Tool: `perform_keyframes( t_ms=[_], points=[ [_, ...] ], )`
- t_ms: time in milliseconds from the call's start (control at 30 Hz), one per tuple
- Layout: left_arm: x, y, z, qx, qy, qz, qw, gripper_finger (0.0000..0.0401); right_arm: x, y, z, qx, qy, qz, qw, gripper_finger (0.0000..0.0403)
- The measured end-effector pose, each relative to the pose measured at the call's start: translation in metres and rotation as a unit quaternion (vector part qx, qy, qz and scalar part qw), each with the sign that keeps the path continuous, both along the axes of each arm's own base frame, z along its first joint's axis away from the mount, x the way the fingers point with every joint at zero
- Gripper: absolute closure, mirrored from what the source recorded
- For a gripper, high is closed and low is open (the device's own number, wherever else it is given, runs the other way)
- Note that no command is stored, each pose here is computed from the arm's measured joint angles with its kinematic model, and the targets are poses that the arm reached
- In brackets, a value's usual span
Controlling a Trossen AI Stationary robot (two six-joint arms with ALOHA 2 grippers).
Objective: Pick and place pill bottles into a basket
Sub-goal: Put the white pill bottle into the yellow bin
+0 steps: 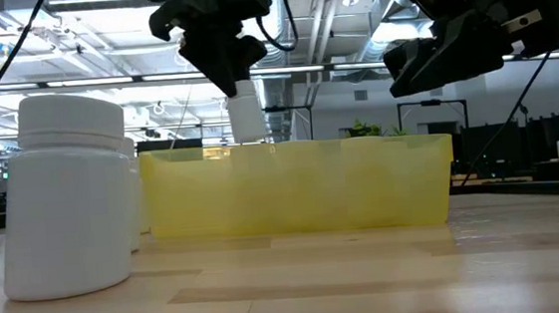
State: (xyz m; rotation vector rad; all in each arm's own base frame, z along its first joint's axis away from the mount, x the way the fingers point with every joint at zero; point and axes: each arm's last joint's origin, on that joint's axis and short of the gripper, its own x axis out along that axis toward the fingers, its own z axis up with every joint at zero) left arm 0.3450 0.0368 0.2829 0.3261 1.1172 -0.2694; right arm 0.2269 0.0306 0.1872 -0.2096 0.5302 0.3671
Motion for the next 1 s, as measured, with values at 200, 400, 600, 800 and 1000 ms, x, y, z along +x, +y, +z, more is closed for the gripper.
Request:
perform_keyframes(
  t_ms=[200, 400, 600, 800, 1000],
  points=[
    [-0.001, -0.003, -0.013, -0.011, 0.006, 0.014, 1.000, 0.0243, -0.001, 0.000, -0.001, 0.000, 0.005, 0.007, 1.000, 0.0278],
    [-0.003, -0.003, -0.029, -0.020, 0.013, 0.022, 0.999, 0.0243, -0.001, 0.000, -0.002, -0.005, 0.007, 0.010, 1.000, 0.0278],
    [-0.005, -0.004, -0.044, -0.034, 0.013, 0.021, 0.999, 0.0243, -0.001, 0.000, -0.002, -0.006, 0.008, 0.010, 1.000, 0.0278],
    [-0.007, -0.003, -0.056, -0.038, 0.013, 0.023, 0.999, 0.0243, -0.001, 0.000, -0.002, -0.006, 0.008, 0.010, 1.000, 0.0278],
    [0.000, -0.003, -0.072, -0.042, 0.030, 0.025, 0.998, 0.0243, -0.001, 0.000, -0.002, -0.006, 0.009, 0.010, 1.000, 0.0278]
  ],
)
